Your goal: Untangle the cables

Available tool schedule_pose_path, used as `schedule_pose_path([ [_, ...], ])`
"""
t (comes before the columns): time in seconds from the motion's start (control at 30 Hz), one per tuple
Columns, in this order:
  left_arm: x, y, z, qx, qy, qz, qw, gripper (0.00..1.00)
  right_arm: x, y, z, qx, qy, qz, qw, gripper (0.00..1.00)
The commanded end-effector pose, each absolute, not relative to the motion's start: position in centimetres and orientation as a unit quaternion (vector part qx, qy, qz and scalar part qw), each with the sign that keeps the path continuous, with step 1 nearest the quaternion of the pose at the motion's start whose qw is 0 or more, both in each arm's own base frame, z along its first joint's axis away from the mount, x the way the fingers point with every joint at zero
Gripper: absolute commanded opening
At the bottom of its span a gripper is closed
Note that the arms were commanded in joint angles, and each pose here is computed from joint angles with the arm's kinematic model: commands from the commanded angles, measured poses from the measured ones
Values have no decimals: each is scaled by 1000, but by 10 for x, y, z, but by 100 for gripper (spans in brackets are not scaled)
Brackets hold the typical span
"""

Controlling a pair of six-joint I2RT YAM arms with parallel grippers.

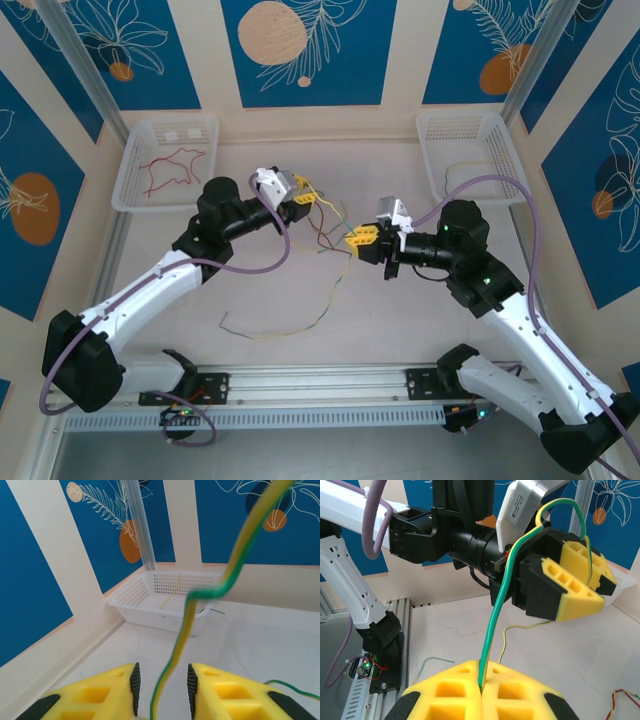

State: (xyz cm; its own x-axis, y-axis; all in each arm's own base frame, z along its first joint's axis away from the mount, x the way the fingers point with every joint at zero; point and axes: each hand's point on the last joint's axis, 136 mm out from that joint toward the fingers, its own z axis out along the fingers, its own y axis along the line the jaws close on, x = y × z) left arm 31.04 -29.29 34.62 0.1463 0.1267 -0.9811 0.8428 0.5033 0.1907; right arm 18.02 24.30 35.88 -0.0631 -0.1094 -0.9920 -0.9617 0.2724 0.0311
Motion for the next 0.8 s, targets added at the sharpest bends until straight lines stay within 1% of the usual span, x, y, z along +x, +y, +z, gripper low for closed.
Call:
schedule_pose_path([
  [0.0, 304, -298, 369, 417, 562, -298, 649, 22, 186, 241, 374, -431, 596, 402, 545, 0],
  [0.1, 299, -298, 374, 414, 558, -311, 648, 16, 206, 234, 374, -388, 619, 375, 571, 0],
  [0.17, 295, -299, 377, 411, 554, -323, 648, 5, 211, 234, 375, -378, 617, 373, 581, 0],
  [0.2, 294, -299, 379, 407, 554, -328, 648, 1, 213, 234, 376, -374, 615, 374, 584, 0],
  [0.33, 286, -300, 386, 391, 549, -352, 649, 0, 223, 233, 377, -352, 619, 368, 598, 0],
  [0.57, 276, -312, 385, 354, 568, -397, 628, 0, 256, 217, 382, -248, 634, 350, 644, 0],
  [0.77, 263, -341, 362, 362, 586, -413, 596, 0, 262, 227, 381, -222, 633, 392, 629, 0],
])
